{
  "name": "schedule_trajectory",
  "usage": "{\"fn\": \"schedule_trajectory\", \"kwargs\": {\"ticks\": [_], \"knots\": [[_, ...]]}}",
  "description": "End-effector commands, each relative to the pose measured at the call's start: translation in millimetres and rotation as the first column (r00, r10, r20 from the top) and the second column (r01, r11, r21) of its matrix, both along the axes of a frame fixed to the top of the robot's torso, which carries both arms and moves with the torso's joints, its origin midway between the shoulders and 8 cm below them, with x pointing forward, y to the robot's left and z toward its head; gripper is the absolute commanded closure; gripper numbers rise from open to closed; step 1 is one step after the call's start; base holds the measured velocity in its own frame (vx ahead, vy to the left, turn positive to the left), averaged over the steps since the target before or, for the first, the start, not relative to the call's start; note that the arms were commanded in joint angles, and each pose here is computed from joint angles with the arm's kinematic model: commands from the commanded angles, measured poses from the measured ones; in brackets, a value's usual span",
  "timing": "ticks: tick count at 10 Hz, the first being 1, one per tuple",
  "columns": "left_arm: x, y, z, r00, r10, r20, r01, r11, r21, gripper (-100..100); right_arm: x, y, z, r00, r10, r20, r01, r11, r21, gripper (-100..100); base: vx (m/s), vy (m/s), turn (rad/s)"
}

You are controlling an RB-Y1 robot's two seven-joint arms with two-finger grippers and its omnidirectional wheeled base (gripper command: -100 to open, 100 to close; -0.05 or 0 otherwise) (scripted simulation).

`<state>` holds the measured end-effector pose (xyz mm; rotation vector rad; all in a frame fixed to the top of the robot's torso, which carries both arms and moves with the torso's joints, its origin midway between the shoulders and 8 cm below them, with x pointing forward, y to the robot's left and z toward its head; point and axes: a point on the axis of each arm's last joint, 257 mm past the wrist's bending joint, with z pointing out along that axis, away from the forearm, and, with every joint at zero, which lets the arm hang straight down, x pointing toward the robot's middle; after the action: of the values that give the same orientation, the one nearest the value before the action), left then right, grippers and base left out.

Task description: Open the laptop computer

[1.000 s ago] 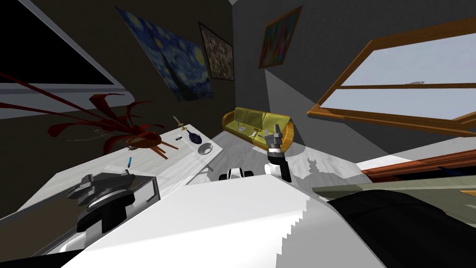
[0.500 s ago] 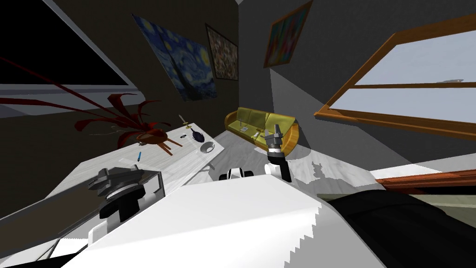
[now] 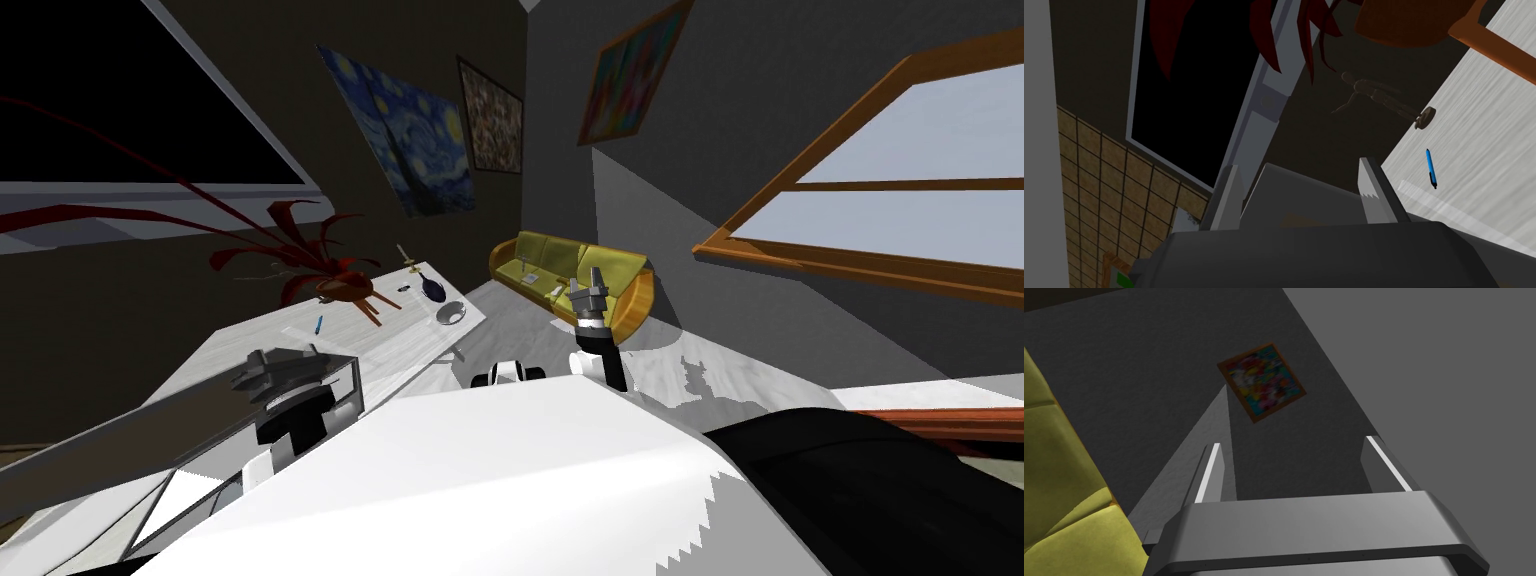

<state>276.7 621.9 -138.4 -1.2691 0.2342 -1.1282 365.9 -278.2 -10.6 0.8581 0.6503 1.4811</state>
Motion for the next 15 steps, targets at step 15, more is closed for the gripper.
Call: {"fn": "schedule_trajectory", "kwargs": {"ticks": [15], "knots": [[74.4, -90.2, -5.5, 0.9594, -0.203, 0.196, 0.178, 0.9738, 0.142, 100, 0.0, 0, 0.1, 1.000, 0.000, 0.000, 0.000, 1.000, 0.000, 0, -0.024, 0.017, 0.023]]}}
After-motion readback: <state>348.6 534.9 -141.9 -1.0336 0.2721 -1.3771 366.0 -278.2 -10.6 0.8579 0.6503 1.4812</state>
